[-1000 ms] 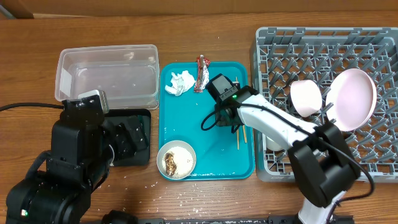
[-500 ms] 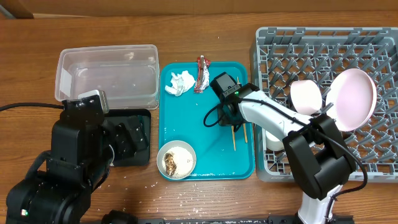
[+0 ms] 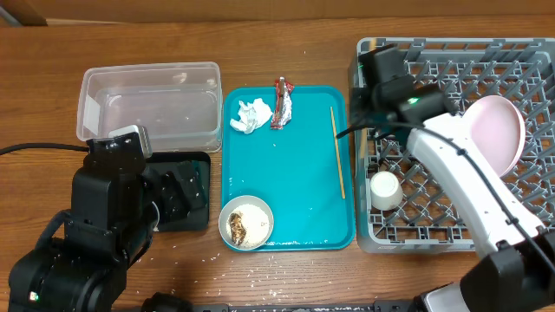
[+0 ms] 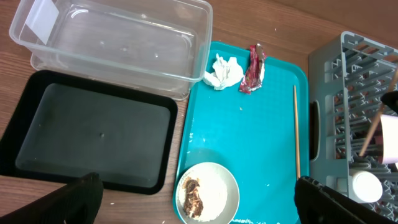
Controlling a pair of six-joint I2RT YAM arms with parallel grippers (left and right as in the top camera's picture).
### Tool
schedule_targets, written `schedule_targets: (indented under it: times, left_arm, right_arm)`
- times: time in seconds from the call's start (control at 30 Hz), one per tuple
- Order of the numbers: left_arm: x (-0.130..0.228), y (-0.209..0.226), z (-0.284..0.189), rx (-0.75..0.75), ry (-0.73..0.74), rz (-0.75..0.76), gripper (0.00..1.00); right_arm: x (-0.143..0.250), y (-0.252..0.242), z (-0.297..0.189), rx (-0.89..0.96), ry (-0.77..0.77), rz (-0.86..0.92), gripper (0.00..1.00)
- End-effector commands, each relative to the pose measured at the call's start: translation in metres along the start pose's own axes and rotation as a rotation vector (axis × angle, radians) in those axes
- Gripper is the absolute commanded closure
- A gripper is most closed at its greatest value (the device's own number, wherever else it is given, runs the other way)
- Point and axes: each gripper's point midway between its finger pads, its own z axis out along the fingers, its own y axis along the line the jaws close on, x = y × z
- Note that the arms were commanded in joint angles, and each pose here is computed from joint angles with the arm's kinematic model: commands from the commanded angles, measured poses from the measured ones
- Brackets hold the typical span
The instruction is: Sort waste into correct bins and load items into the dishwasher
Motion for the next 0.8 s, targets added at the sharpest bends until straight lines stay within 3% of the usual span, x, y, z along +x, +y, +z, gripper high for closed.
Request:
schedule_targets:
  times: [0.0,0.1,0.17,0.27,0.37,0.5,0.77]
  left_arm:
    - [-0.004,0.0,-0.004,-0.002,-0.018,-0.011,0.0]
    - [-0.004,0.0,-0.004,-0.002,-0.018,-0.011,0.0]
    - [-0.004,0.0,-0.004,-0.003,-0.019,-0.011,0.0]
    - [-0.004,0.0,-0.004,-0.002,-0.018,-0.011,0.0]
    - [-0.004,0.0,-0.004,-0.002,-0.018,-0.011,0.0]
    - [-0.004,0.0,-0.004,-0.002,-0.018,-0.011,0.0]
    - [-0.004,0.0,-0.004,-0.002,-0.018,-0.011,0.0]
  right_arm:
    - [-0.003,-0.025,0.02,0.057,0.027,-0.07,0.96]
    - [0.006,-0.024,0.035,0.026,0.084,-0.096,0.96]
    - [0.011,-0.023,0.038,0.028,0.107,-0.109,0.67]
    - [0.014,-0.01,0.027,0.009,0.099,-0.12,0.57]
    - [0.023,0.023,0.009,-0.067,0.089,-0.164,0.55]
    - [0.07,0.083,0.018,-0.129,0.14,-0.235,0.52]
    - [0.099,0.072,0.098,0.033,0.179,-0.241,0.52]
